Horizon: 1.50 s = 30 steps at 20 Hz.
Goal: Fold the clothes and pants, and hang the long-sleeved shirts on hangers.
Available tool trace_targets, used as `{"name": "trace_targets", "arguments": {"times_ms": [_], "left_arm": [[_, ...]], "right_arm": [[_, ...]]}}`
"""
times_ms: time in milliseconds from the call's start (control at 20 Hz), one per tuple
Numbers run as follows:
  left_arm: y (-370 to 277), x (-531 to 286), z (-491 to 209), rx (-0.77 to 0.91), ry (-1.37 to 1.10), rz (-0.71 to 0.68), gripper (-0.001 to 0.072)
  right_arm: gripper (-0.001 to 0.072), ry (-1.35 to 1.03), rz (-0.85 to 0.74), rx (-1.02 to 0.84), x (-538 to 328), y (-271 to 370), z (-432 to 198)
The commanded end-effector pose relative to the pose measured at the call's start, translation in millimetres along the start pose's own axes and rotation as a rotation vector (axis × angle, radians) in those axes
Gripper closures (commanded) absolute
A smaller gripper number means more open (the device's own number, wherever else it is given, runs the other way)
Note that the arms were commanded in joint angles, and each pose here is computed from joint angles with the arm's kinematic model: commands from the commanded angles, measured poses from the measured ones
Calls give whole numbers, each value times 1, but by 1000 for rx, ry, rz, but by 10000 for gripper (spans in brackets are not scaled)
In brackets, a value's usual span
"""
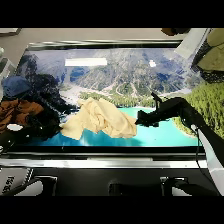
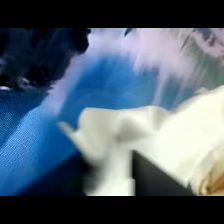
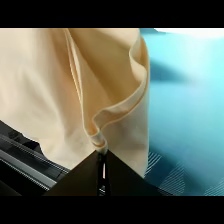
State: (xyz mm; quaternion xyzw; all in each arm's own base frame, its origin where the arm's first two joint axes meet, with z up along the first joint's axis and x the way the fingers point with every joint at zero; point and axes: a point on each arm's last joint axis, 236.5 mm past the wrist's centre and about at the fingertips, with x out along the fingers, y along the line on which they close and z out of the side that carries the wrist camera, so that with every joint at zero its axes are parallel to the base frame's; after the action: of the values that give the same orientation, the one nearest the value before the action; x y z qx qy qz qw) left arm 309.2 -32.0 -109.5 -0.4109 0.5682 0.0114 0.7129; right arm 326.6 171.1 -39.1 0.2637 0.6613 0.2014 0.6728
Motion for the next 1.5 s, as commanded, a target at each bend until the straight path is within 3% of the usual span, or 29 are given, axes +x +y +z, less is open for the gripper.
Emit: {"name": "trace_targets", "arguments": {"times_ms": [0,200,450,650,850,1150,1300,1450], "left_arm": [[-18,6,8,-1,-29,-40,692],[-83,-40,48,142,-146,-158,693],[-220,-199,104,438,-533,-335,693],[-308,-349,70,644,-829,-475,693],[-338,-444,4,666,-982,-600,693],[-317,-481,-27,599,-1091,-549,693],[-311,-446,-2,575,-985,-492,693],[-302,-374,47,567,-815,-399,694]], "right_arm": [[686,-36,5,-29,-11,9,2],[687,-228,-34,-155,-57,32,31],[687,-639,-141,-401,-203,105,63],[687,-1012,-210,-557,-348,170,23],[687,-1317,-248,-586,-452,195,-54],[686,-1522,-170,-515,-507,201,-117],[686,-1465,-149,-456,-493,198,-93],[686,-1243,-177,-362,-434,179,-28]]}}
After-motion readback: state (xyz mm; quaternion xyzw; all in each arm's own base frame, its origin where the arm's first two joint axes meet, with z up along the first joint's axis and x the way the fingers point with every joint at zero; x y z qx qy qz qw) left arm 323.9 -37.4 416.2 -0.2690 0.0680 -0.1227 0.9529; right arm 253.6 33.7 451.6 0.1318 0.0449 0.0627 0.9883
